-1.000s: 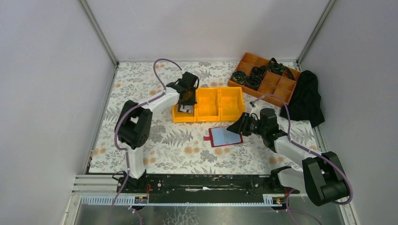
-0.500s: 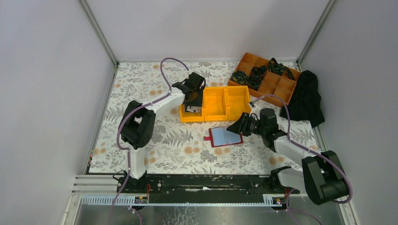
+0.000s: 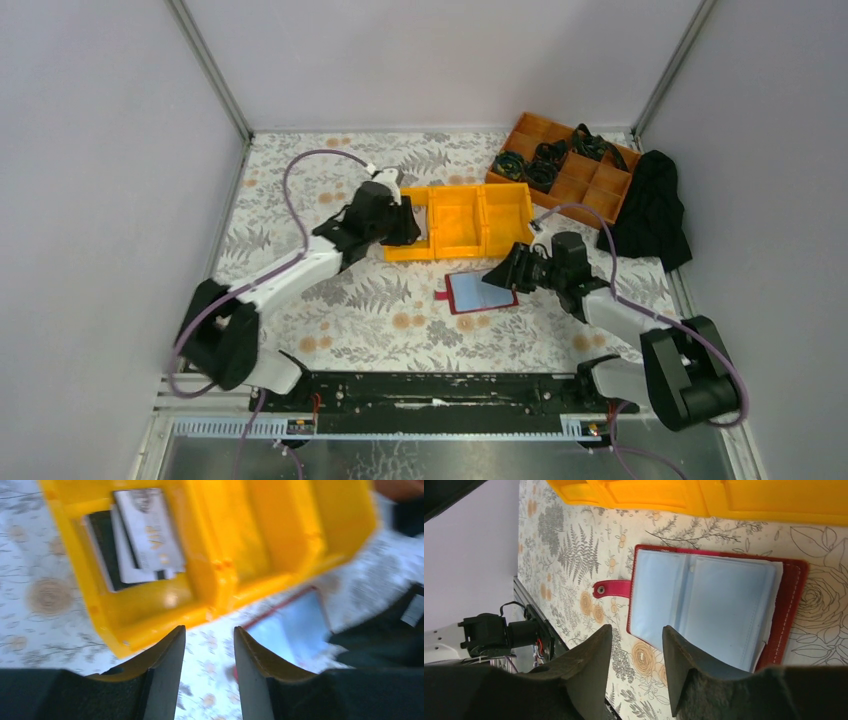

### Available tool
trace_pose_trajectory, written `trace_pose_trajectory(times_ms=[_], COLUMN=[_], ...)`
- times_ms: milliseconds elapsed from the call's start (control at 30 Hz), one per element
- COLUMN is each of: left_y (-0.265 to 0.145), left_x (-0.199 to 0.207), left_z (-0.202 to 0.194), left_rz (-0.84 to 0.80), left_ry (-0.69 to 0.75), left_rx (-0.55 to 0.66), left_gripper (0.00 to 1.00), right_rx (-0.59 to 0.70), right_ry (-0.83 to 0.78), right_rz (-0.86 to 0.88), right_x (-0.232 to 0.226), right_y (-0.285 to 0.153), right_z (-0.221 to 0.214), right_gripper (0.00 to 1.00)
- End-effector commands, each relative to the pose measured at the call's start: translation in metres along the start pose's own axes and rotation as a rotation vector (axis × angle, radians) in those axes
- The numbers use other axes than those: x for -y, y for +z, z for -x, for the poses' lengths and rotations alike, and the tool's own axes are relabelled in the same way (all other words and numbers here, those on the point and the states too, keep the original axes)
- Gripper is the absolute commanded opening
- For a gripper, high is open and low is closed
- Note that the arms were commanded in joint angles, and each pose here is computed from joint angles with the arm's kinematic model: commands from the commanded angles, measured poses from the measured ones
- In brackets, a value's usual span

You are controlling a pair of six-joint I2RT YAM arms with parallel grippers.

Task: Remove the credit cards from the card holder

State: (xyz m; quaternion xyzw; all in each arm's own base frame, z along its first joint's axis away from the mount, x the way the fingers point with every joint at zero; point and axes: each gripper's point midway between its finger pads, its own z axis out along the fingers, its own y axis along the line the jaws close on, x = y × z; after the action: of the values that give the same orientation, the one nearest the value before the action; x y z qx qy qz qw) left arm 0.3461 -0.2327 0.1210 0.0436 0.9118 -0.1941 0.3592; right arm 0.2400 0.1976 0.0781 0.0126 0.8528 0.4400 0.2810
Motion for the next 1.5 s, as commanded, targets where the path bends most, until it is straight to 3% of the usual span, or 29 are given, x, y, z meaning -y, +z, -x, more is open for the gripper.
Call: trace_pose_trajectory(times_ms=[0, 100, 200, 700, 1100, 1467], left_y=[-0.038, -0.038, -0.032, 0.024, 0.044, 0.059], left_x=[0.075, 0.102, 0.121, 0.124, 0.077, 0.077], left_z=[0.009, -0.029, -0.052, -0.103, -0.118, -0.141], left_rz=[-0.381, -0.447, -0.545, -0.627, -0.419, -0.438], left_ry=[0.02, 0.098, 0.071, -0.034, -0.046, -0.07], left_rx=[0.196, 0.176, 0.178, 0.042, 0.019, -0.048], left_gripper=[0.44, 0.39, 0.31, 0.29, 0.28, 0.28], right_rx=[-0.013, -0.028, -0.026, -0.04, -0.118, -0.149], right_ry=[-0.012, 0.0, 0.0, 0.023, 0.012, 0.001], right_rz=[-0.014, -0.025, -0.043, -0.031, -0.021, -0.009], right_x=[0.004, 0.009, 0.014, 0.018, 0.014, 0.01], right_y=[0.007, 0.011, 0.014, 0.027, 0.045, 0.054], right_z=[0.006, 0.003, 0.004, 0.001, -0.02, -0.027], right_gripper=[0.5, 0.45, 0.39, 0.45, 0.48, 0.44])
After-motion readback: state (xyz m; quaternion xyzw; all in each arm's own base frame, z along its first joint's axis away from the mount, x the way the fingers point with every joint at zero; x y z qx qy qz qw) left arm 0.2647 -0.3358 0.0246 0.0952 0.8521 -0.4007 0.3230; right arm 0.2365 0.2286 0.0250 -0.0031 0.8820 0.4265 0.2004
